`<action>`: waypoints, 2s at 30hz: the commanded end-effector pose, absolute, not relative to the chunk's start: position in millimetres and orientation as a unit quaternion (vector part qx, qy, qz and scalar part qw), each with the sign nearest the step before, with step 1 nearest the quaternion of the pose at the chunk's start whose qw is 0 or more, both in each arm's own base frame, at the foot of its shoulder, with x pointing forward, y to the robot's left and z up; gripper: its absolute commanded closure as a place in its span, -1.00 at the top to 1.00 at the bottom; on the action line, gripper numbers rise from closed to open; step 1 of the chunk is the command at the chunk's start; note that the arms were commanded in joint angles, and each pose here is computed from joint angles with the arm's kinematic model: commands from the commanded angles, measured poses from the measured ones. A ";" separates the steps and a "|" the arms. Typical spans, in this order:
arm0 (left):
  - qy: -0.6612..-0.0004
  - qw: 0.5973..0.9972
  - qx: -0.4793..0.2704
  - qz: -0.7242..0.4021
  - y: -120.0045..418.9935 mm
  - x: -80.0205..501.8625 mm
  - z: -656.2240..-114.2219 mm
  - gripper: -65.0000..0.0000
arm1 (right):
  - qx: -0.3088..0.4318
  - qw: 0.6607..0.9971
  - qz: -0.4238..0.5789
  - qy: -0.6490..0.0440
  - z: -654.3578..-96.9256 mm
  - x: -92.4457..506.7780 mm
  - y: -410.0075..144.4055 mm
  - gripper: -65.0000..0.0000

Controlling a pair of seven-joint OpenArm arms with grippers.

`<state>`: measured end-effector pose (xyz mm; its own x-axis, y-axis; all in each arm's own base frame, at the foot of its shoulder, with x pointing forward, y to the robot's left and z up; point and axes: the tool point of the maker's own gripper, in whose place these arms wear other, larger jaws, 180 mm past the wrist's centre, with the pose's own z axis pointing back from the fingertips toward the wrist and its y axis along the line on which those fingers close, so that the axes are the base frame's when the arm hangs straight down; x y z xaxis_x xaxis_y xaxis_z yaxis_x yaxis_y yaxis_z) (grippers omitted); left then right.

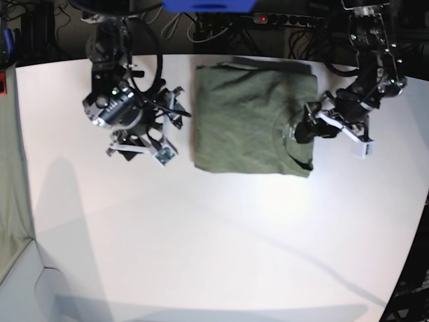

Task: Layout the t-shirt on the table in an organized manner, then fold the t-shirt properly
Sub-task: 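Lower the left gripper onto the folded shirt's edge and grasp it, then drag the folded shirt with the left gripper toward the right gripper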

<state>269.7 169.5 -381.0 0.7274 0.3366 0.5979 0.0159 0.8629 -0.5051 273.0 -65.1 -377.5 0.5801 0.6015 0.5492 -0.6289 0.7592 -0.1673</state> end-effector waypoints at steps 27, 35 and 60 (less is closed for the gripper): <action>-0.311 0.903 -0.290 0.072 130.7 276.6 -410.6 0.40 | 0.027 0.881 0.347 -0.319 -367.4 279.1 -59.5 0.42; -0.281 0.911 -0.294 0.071 116.7 265.3 -448.4 0.30 | 0.028 0.881 0.346 -0.321 -367.0 279.7 -59.5 0.42; -0.262 0.887 -0.182 -0.334 34.1 341.9 -428.0 -0.99 | -0.050 0.931 0.180 -0.314 -367.7 278.9 -181.9 0.42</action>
<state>339.8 31.8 -427.6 0.6415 -0.4715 0.6051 0.6846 0.7078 -0.1743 271.0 -182.1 -378.3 0.7647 0.3606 0.5340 -0.3049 0.9326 -0.1930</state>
